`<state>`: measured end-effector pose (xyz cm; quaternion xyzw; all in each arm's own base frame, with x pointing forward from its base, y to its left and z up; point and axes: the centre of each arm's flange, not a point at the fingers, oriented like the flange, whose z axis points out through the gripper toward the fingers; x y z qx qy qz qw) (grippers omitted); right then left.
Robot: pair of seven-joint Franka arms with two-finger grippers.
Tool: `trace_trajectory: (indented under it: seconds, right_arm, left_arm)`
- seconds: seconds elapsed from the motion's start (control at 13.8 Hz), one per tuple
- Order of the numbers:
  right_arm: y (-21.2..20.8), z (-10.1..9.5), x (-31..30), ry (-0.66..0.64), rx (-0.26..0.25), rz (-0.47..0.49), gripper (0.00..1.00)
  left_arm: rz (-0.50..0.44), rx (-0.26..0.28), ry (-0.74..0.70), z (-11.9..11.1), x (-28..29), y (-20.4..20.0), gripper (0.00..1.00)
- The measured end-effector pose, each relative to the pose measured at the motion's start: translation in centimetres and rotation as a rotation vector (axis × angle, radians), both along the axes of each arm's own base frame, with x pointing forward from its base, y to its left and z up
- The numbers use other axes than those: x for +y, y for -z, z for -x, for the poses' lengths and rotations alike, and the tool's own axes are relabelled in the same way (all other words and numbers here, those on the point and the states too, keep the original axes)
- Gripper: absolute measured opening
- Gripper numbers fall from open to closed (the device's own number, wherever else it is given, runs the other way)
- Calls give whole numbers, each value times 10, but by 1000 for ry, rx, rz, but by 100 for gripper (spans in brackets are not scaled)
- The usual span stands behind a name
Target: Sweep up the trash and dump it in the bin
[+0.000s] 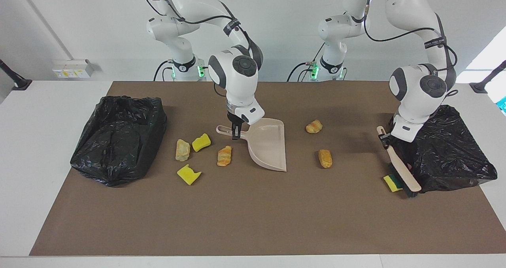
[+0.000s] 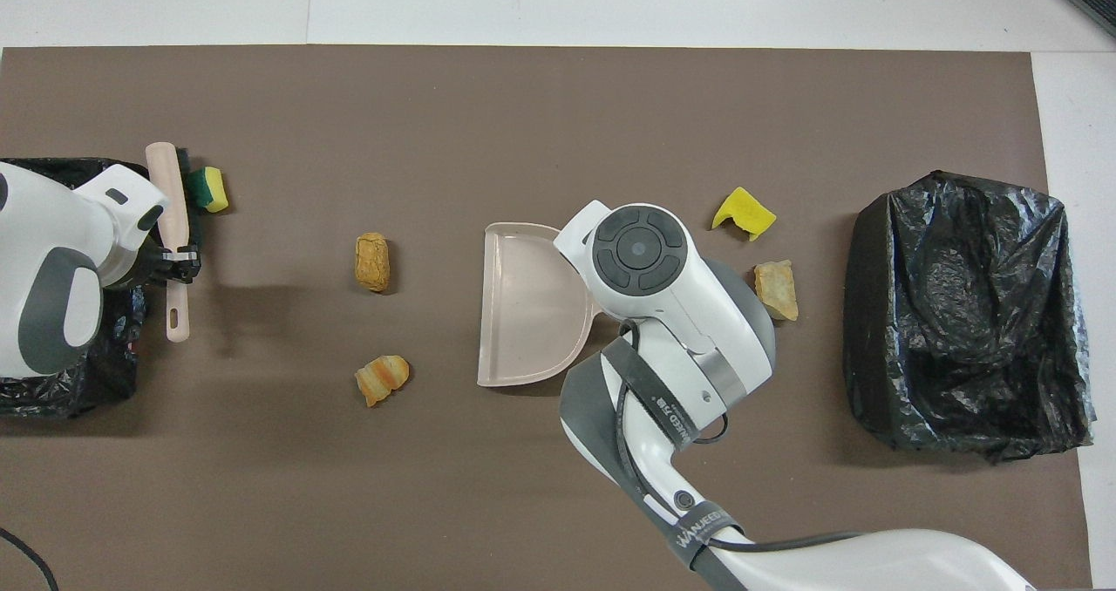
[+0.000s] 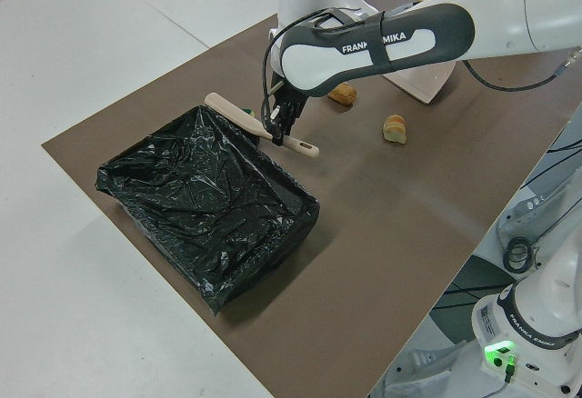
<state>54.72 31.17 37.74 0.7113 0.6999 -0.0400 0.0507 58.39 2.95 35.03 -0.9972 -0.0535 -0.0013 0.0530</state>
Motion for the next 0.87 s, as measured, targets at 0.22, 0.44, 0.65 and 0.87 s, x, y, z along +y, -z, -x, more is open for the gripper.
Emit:
trace_trajectory:
  seconds: [0.22, 0.44, 0.65, 0.87]
  right_arm:
    - [1, 1, 1, -2, 1, 0, 33]
    - [2, 1, 1, -2, 1, 0, 33]
    - [3, 1, 1, -3, 0, -1, 33]
    - [3, 2, 1, -3, 0, -1, 33]
  left_arm:
    - [2, 2, 50, -1, -29, 1, 26]
    - [10, 31, 105, 7, -96, 3, 26]
    - [44, 75, 141, 28, -174, 1, 26]
    - [39, 103, 169, 60, -251, -5, 26]
